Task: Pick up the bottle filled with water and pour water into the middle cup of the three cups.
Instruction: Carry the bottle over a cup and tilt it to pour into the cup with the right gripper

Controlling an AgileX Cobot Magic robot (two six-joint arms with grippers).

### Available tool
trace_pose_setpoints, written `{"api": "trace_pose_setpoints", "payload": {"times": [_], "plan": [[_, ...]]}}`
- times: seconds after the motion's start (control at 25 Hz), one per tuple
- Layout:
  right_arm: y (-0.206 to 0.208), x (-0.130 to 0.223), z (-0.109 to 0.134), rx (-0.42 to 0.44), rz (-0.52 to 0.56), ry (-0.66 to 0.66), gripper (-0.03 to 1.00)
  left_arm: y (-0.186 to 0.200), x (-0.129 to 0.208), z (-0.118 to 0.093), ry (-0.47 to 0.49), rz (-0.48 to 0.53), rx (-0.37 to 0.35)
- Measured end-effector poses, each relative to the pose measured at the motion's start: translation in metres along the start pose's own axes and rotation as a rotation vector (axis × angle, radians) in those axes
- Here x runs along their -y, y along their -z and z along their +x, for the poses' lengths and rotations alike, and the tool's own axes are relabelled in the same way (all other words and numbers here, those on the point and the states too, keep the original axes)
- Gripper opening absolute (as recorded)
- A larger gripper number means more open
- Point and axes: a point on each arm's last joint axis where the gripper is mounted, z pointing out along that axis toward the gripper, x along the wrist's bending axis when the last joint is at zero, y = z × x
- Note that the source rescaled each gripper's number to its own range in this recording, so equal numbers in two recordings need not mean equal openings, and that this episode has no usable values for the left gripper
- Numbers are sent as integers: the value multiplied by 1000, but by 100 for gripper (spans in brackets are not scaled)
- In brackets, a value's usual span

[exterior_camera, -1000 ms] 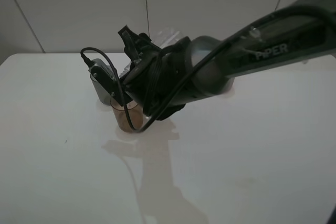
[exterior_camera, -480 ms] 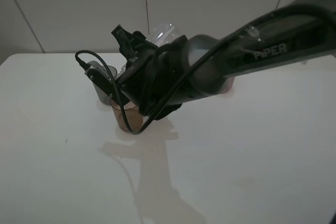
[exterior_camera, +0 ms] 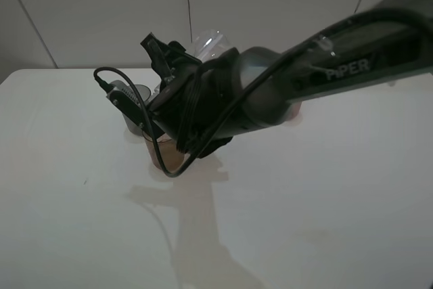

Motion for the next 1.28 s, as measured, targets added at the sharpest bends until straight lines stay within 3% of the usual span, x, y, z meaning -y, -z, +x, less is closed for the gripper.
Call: {"api": "trace_pose_setpoints", "payload": {"times": [0.88,1.12,1.28], "plan": [[7,-5,-3,13,13,-20,0,0,0,0,0,0,0],[16,9,-14,22,15,-206,0,0,0,0,0,0,0],[32,30,-27,-19,0,-433,0,0,0,0,0,0,0]]}}
